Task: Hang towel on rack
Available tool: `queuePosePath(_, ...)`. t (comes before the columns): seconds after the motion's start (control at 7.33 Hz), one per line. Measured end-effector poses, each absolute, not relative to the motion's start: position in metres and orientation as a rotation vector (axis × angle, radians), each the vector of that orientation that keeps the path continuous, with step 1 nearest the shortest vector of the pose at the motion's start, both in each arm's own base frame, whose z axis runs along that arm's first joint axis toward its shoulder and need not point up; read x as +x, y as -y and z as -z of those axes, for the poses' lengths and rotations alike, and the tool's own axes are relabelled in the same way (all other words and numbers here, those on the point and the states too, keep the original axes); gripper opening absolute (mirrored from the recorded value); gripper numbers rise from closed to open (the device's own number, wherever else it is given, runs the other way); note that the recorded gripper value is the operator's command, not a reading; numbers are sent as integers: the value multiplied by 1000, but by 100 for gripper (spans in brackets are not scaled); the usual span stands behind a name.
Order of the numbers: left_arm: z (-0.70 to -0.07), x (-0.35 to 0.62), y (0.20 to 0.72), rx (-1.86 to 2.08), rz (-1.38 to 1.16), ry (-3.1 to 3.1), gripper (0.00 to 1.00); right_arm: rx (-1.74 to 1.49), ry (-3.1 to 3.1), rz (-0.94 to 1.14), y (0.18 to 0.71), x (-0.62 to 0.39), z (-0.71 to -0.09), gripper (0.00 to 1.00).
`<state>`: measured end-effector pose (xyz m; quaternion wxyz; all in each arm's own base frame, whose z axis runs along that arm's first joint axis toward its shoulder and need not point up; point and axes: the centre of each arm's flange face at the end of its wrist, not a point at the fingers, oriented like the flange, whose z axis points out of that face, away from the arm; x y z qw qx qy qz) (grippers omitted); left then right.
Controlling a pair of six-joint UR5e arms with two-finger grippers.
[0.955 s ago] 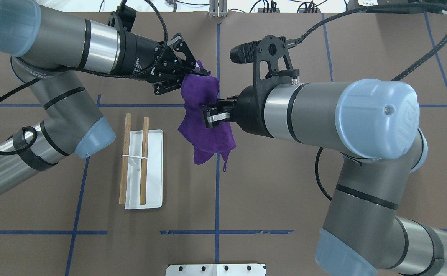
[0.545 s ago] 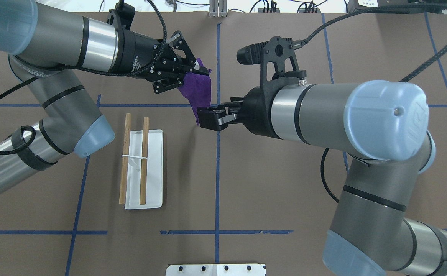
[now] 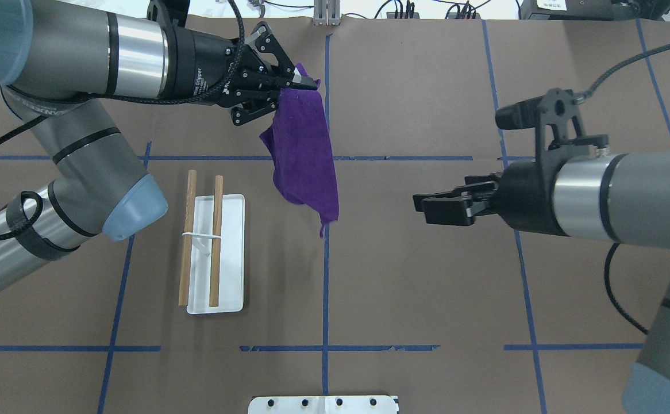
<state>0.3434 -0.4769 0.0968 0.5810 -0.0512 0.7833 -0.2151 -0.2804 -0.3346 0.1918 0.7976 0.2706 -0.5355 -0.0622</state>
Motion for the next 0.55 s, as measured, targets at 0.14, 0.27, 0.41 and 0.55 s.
queuePosePath(0.14, -88, 334, 475, -77, 550, -1848, 0, 521, 1122, 118, 350, -246, -218, 100)
queuePosePath(0.27, -79, 325, 473, -21, 617, -1857, 0, 459, 1096, 97, 371, -206, -247, 100)
queuePosePath(0.41, -71, 315, 472, 44, 689, -1867, 0, 398, 1077, 71, 396, -171, -280, 100)
queuePosePath(0.55, -66, 303, 466, 113, 749, -1860, 0, 343, 1054, 39, 421, -145, -317, 100)
